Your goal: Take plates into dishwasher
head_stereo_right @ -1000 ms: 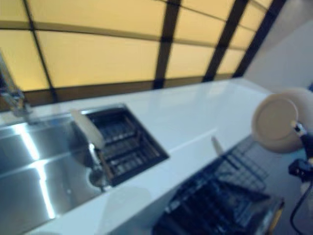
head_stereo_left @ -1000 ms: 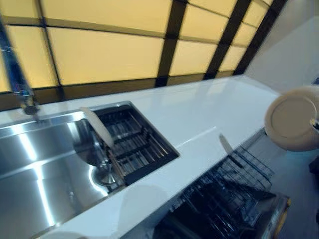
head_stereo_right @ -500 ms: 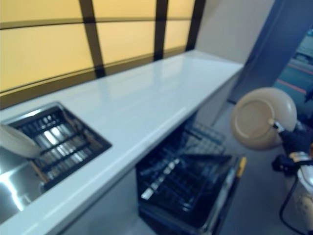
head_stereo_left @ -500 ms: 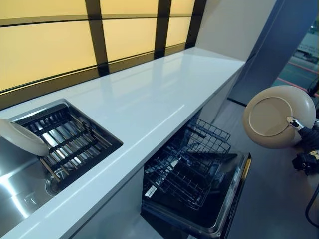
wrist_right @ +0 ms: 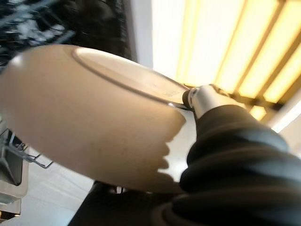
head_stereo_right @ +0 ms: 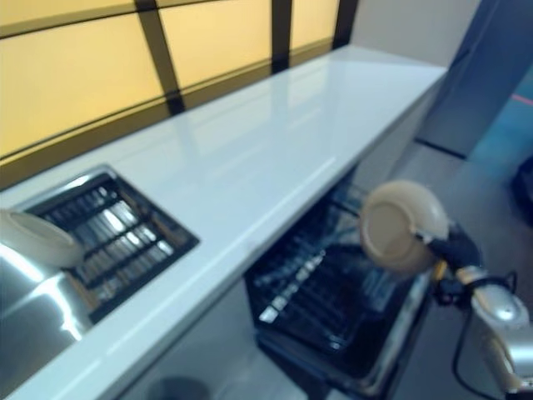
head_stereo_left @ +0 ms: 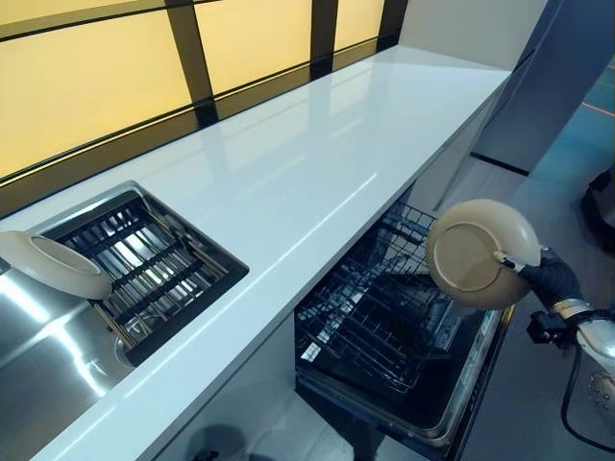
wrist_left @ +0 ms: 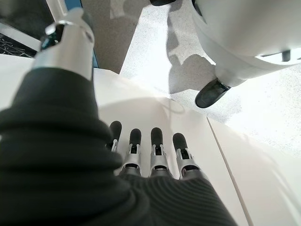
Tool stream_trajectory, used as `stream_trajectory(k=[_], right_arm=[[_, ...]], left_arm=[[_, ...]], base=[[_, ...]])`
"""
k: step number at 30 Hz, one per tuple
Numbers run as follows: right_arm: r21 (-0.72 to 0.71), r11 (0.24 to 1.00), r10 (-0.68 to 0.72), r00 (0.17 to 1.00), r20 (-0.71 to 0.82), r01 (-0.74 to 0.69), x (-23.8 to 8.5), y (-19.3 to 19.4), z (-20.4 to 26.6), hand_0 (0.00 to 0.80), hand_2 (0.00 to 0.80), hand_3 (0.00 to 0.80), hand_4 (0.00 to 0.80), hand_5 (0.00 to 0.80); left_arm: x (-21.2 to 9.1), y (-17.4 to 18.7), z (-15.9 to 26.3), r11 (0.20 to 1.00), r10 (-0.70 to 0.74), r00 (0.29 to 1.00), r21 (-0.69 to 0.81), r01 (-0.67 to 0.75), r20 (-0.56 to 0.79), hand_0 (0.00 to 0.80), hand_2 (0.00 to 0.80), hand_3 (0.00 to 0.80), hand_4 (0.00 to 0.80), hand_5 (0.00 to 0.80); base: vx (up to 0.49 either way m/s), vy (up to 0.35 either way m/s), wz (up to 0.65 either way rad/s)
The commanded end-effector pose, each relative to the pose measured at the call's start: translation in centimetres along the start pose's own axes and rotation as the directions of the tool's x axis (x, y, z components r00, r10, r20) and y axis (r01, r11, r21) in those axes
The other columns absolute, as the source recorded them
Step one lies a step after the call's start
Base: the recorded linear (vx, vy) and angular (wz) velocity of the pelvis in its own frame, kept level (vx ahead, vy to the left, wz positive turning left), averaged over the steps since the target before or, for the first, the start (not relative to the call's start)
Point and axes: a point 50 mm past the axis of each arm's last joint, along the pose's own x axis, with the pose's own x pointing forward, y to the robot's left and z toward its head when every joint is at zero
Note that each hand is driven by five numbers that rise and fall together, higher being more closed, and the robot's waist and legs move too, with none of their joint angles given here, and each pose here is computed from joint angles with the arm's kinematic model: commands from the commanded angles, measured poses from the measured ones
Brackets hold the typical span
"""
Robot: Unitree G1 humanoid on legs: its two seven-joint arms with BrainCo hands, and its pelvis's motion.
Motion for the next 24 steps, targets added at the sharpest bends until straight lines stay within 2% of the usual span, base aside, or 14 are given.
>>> stream_trajectory(k=[1,7,15,24], right_arm=[[-0.133,0.991,0.031,0.986,0.164,-0.009,1.2,0.7,3.6,0.8,0.8,0.8,0.8,0.8],[-0.3,0.954,0.045,0.99,0.135,-0.003,0.9,0.7,3.3,0.8,0.8,0.8,0.8,0.8],[-0.519,0.855,0.053,0.992,0.117,0.016,0.2,0.7,2.9,0.8,0.8,0.8,0.8,0.8],[-0.562,0.827,0.106,0.989,0.107,-0.028,-0.5,1.7,2.7,0.8,0.8,0.8,0.8,0.8]], left_arm=[[0.4,3.7,1.6,0.994,0.102,0.994,0.024,-0.103,0.035,0.0,0.0,0.0,0.0,0.0],[0.4,3.6,1.8,0.995,0.096,0.994,0.017,-0.097,0.046,0.0,0.0,0.0,0.0,0.0],[0.5,2.9,2.1,0.997,0.074,0.995,0.022,-0.076,0.061,0.0,0.0,0.0,0.0,0.0],[0.5,2.8,2.2,0.997,0.071,0.996,0.021,-0.072,0.056,0.0,0.0,0.0,0.0,0.0]], base=[[-0.049,0.009,0.08],[-0.026,0.002,0.03],[0.0,0.0,0.0],[0.0,0.0,0.0]])
